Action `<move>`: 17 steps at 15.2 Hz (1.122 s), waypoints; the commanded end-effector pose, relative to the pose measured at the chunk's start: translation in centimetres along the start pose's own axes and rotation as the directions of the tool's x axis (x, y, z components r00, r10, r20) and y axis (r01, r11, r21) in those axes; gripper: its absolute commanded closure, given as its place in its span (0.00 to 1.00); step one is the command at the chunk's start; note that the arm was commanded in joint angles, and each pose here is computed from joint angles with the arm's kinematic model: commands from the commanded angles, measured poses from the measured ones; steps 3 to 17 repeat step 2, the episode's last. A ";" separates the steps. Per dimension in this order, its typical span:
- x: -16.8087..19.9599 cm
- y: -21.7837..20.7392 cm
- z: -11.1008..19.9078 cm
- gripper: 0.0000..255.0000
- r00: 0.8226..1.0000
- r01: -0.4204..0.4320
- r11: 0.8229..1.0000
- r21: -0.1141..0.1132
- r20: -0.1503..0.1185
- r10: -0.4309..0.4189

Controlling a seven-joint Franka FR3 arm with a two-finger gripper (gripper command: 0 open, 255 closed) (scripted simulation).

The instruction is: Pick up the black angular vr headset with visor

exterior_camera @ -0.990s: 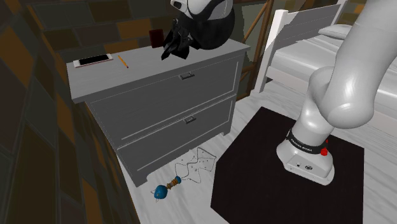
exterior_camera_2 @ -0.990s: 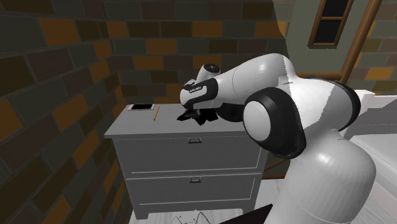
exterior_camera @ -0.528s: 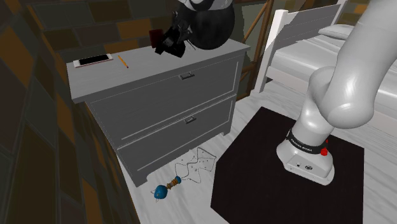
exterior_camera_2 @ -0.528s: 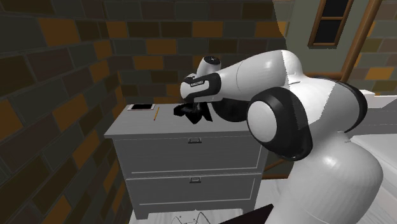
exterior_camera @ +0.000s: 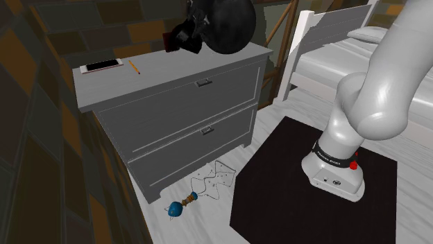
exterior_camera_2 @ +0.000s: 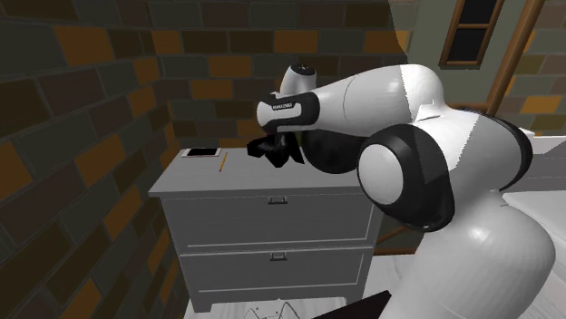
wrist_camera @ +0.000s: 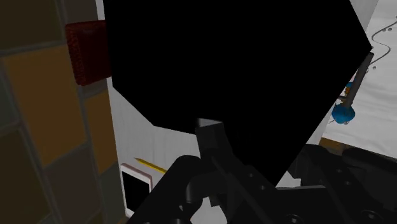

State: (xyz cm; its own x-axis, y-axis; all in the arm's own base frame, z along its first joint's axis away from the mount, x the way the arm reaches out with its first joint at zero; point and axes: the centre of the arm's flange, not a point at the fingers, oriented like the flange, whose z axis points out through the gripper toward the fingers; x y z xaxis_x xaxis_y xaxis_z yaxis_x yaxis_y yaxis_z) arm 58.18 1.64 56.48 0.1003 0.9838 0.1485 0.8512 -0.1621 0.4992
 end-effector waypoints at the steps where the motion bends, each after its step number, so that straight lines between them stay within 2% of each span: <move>1: 0.0 0.5 -0.5 1.00 1.000 0.000 1.000 -0.001 0.000 0.000; 17: 0.0 0.5 -0.5 1.00 1.000 0.000 1.000 -0.001 0.000 0.000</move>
